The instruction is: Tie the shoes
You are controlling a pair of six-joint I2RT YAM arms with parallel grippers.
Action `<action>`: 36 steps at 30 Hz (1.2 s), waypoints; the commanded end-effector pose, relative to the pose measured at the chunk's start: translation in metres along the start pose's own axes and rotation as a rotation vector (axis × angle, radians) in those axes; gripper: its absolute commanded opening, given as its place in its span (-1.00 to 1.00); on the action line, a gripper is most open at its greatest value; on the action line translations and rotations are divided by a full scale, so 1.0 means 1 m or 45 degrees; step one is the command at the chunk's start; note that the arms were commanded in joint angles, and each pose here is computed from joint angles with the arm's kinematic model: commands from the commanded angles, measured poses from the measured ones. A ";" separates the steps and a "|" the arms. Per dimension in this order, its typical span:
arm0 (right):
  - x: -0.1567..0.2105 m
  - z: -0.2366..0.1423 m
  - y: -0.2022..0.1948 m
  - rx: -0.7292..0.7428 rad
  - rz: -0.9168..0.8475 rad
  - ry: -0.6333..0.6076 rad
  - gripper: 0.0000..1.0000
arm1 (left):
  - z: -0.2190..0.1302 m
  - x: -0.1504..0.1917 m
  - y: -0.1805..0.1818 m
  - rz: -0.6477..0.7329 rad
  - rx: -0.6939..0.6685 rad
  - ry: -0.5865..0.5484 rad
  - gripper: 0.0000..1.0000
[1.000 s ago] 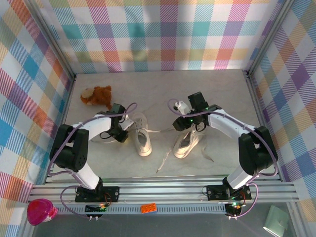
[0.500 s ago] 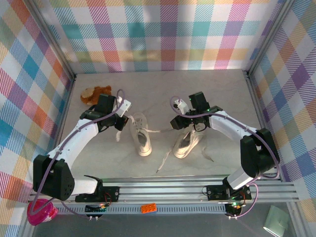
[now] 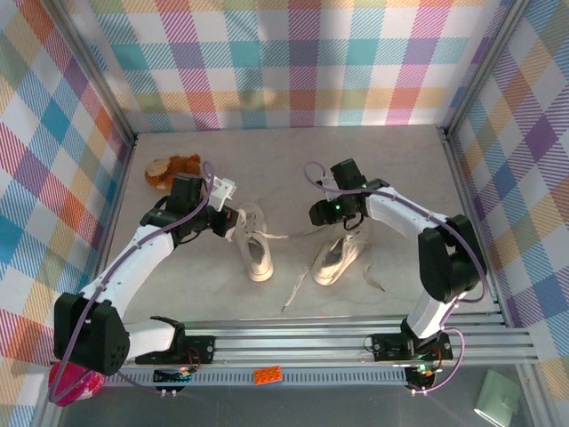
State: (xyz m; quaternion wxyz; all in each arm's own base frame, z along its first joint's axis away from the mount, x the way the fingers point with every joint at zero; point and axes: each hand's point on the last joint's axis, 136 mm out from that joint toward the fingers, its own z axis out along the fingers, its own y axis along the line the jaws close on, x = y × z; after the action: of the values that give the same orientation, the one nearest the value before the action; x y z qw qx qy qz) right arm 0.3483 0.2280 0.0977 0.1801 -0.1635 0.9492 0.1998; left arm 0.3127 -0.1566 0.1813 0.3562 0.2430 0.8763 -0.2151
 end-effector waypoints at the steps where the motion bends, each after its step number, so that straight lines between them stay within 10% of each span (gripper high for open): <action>1: 0.015 0.004 -0.015 0.188 0.353 0.112 -0.06 | -0.014 -0.027 -0.014 0.017 0.058 -0.196 -1.00; 22: 0.033 0.071 -0.015 0.496 0.518 0.381 0.14 | -0.017 -0.023 -0.023 -0.008 0.108 -0.287 -1.00; 32: 0.028 0.084 -0.010 0.431 0.438 0.294 -0.89 | -0.023 -0.019 -0.025 -0.003 0.101 -0.276 -1.00; 36: -0.003 0.064 0.003 0.348 0.350 0.128 -1.00 | -0.030 -0.016 -0.022 -0.022 0.058 -0.289 -1.00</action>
State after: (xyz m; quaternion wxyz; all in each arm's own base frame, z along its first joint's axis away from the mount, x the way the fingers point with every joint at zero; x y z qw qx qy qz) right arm 0.3515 0.2455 0.0223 0.0673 0.0114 0.9965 0.0475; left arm 0.3012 -0.1645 0.2115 0.4353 0.2181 0.8311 -0.2686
